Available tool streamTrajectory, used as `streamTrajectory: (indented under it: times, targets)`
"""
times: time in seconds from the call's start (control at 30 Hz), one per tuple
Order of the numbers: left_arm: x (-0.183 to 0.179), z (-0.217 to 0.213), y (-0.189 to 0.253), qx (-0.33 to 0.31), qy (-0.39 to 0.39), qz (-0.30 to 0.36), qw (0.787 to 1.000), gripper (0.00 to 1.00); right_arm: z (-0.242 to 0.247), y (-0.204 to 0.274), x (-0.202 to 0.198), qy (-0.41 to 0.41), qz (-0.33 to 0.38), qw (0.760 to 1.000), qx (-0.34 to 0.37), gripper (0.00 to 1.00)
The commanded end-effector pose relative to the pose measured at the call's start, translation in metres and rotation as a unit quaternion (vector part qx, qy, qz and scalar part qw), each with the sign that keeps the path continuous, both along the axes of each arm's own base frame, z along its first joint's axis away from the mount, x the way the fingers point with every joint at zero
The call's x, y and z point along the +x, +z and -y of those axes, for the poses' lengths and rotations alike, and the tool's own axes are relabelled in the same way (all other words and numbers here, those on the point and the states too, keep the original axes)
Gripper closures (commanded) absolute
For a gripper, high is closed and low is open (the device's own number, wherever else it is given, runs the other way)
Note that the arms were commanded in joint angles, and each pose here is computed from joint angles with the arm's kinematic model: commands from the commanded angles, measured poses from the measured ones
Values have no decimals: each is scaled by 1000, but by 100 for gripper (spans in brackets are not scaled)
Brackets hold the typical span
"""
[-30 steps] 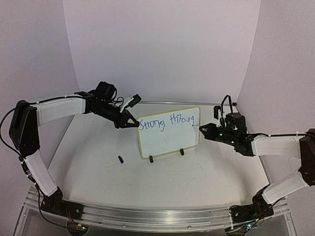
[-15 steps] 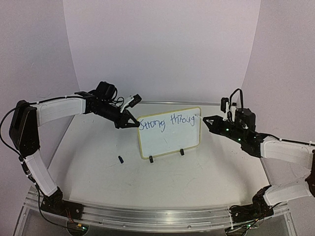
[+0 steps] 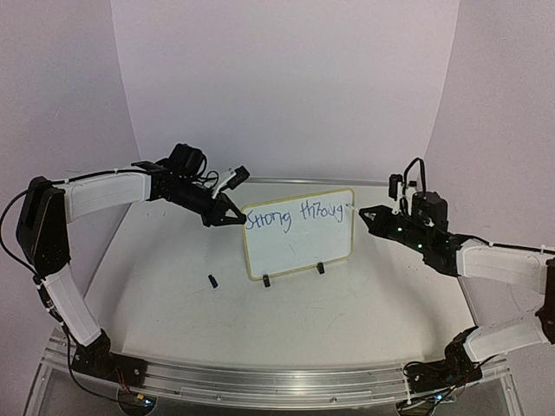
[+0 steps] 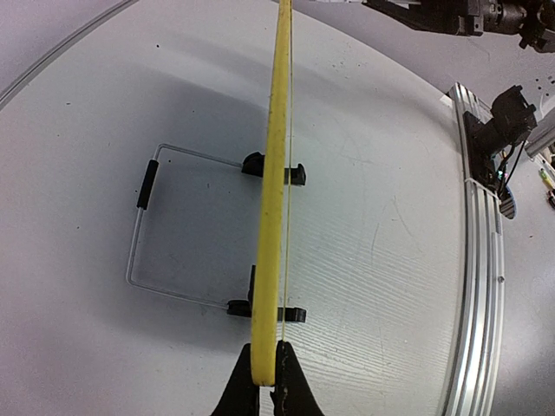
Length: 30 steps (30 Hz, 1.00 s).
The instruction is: Write a sentence on the whiteboard
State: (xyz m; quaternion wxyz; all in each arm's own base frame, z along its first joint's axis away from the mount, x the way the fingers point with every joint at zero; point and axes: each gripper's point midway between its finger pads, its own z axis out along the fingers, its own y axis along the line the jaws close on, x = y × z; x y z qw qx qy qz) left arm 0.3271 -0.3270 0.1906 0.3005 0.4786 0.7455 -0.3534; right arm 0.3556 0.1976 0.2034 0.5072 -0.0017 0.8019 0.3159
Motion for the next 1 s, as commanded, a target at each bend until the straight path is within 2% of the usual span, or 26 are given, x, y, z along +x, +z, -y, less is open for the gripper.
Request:
streamTrajectory:
  times: [0.0, 0.47, 0.97]
  targets:
    - [-3, -8, -26, 54, 4, -6, 998, 100, 0, 29, 14, -11, 42, 999, 1, 100]
    - [-3, -8, -26, 56, 4, -5, 998, 100, -9, 34, 33, -10, 53, 999, -7, 100]
    - [-3, -8, -27, 56, 4, -6, 998, 100, -1, -19, 18, -19, -10, 1000, -11, 100]
